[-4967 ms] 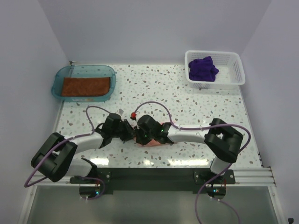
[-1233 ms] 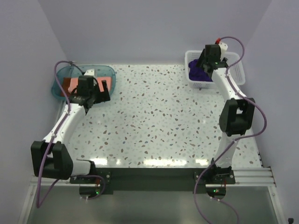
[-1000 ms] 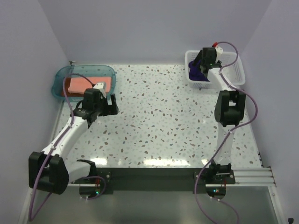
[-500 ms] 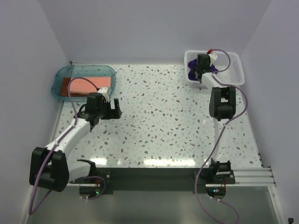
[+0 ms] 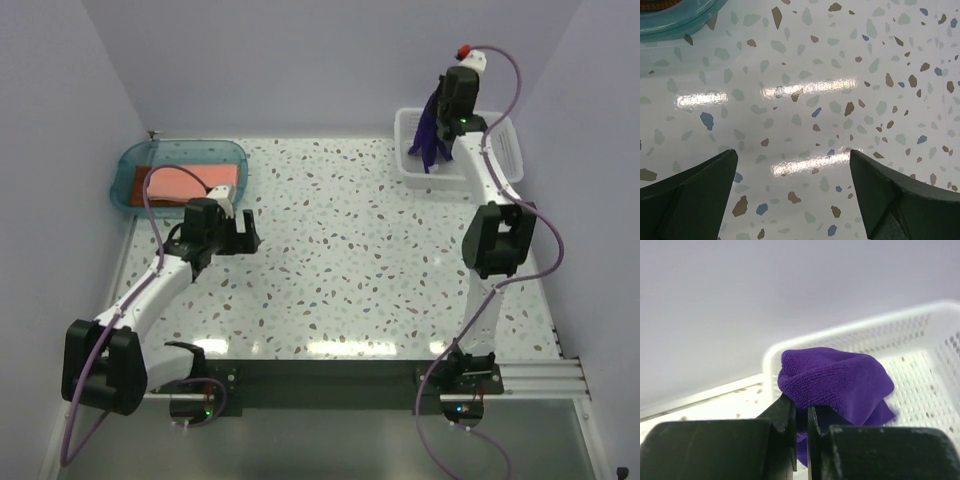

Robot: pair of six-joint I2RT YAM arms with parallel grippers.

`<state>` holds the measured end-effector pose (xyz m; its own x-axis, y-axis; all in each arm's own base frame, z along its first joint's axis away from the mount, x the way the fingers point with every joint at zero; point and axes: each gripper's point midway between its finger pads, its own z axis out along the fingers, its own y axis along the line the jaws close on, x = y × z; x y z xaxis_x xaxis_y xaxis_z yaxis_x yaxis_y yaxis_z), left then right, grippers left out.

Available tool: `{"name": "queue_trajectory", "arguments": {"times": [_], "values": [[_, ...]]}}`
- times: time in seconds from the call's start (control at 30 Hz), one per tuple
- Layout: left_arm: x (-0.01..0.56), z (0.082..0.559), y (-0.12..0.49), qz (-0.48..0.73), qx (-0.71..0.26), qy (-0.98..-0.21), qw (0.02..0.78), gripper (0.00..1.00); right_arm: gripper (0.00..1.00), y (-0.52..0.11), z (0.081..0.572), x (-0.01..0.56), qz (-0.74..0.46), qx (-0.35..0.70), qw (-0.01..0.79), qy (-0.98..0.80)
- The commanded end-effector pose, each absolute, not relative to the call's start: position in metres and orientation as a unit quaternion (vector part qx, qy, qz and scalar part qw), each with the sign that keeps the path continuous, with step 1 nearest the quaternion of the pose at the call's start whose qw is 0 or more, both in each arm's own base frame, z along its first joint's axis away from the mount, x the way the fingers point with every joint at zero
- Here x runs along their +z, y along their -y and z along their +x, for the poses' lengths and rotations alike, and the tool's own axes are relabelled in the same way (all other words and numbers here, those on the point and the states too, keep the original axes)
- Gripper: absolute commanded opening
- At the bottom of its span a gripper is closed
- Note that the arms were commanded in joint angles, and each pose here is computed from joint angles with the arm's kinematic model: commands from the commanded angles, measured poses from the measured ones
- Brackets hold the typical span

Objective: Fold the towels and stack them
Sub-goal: Grab crumpled towel, then move the towel to the center of the board

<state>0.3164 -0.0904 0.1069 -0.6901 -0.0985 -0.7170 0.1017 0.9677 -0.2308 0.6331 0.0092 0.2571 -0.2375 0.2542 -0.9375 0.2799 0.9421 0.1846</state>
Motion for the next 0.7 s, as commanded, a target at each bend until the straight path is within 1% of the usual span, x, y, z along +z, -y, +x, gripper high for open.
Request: {"name": "queue_trajectory", "arguments": {"times": [0.0,0.03,0.1,0.13,0.2,0.23,0.27,0.3,0.33,0.37,0.4,0.43,0.47,0.5,0.53,0.57,0.6,0.63,0.67], "values": [[0.134,0.329,0.093,0.009,-0.132,-0.889,0.439,1.0,0.0,-0.057,0.592,0.378,0.072,0.033,0.649,-0.757],[0.134,0.329,0.093,0.009,-0.132,-0.889,0.439,1.0,0.0,-0.064,0.577,0.406,0.06,0.042,0.663,-0.745],[0.136,0.328,0.092,0.007,-0.131,-0.888,0.442,1.0,0.0,-0.092,0.558,0.419,0.019,0.058,0.66,-0.749],[0.137,0.328,0.092,0.007,-0.131,-0.887,0.443,1.0,0.0,-0.104,0.541,0.44,-0.002,0.074,0.67,-0.738],[0.138,0.328,0.091,0.005,-0.129,-0.886,0.446,1.0,0.0,-0.136,0.517,0.45,-0.043,0.105,0.666,-0.738],[0.139,0.328,0.091,0.004,-0.128,-0.886,0.447,1.0,0.0,-0.149,0.507,0.445,-0.057,0.123,0.655,-0.743],[0.139,0.328,0.091,0.003,-0.128,-0.885,0.447,1.0,0.0,-0.165,0.483,0.46,-0.072,0.142,0.66,-0.734],[0.14,0.328,0.09,0.003,-0.127,-0.885,0.449,1.0,0.0,-0.174,0.471,0.46,-0.082,0.154,0.658,-0.732],[0.14,0.328,0.09,0.001,-0.126,-0.885,0.449,1.0,0.0,-0.183,0.464,0.427,-0.086,0.16,0.63,-0.755],[0.141,0.328,0.089,0.001,-0.126,-0.884,0.451,1.0,0.01,-0.198,0.436,0.444,-0.103,0.191,0.641,-0.736],[0.14,0.328,0.089,-0.001,-0.125,-0.885,0.449,1.0,0.03,-0.206,0.425,0.432,-0.109,0.203,0.631,-0.741],[0.14,0.327,0.088,-0.001,-0.124,-0.885,0.448,1.0,0.04,-0.213,0.415,0.385,-0.109,0.211,0.591,-0.771],[0.14,0.327,0.088,-0.001,-0.124,-0.885,0.449,1.0,0.05,-0.222,0.393,0.38,-0.12,0.234,0.58,-0.771],[0.14,0.327,0.087,-0.003,-0.121,-0.885,0.449,1.0,0.09,-0.227,0.38,0.361,-0.121,0.246,0.559,-0.783],[0.14,0.327,0.087,-0.004,-0.12,-0.886,0.448,1.0,0.09,-0.237,0.359,0.303,-0.123,0.256,0.496,-0.82],[0.14,0.327,0.086,-0.004,-0.119,-0.885,0.45,1.0,0.12,-0.243,0.337,0.288,-0.135,0.276,0.471,-0.827],[0.139,0.326,0.086,-0.004,-0.119,-0.886,0.448,1.0,0.15,-0.243,0.315,0.237,-0.142,0.272,0.415,-0.856],[0.138,0.326,0.086,-0.004,-0.12,-0.886,0.447,1.0,0.17,-0.247,0.29,0.211,-0.146,0.276,0.371,-0.875],[0.138,0.325,0.089,-0.002,-0.125,-0.886,0.446,1.0,0.23,-0.249,0.269,0.192,-0.156,0.287,0.333,-0.885]]}}
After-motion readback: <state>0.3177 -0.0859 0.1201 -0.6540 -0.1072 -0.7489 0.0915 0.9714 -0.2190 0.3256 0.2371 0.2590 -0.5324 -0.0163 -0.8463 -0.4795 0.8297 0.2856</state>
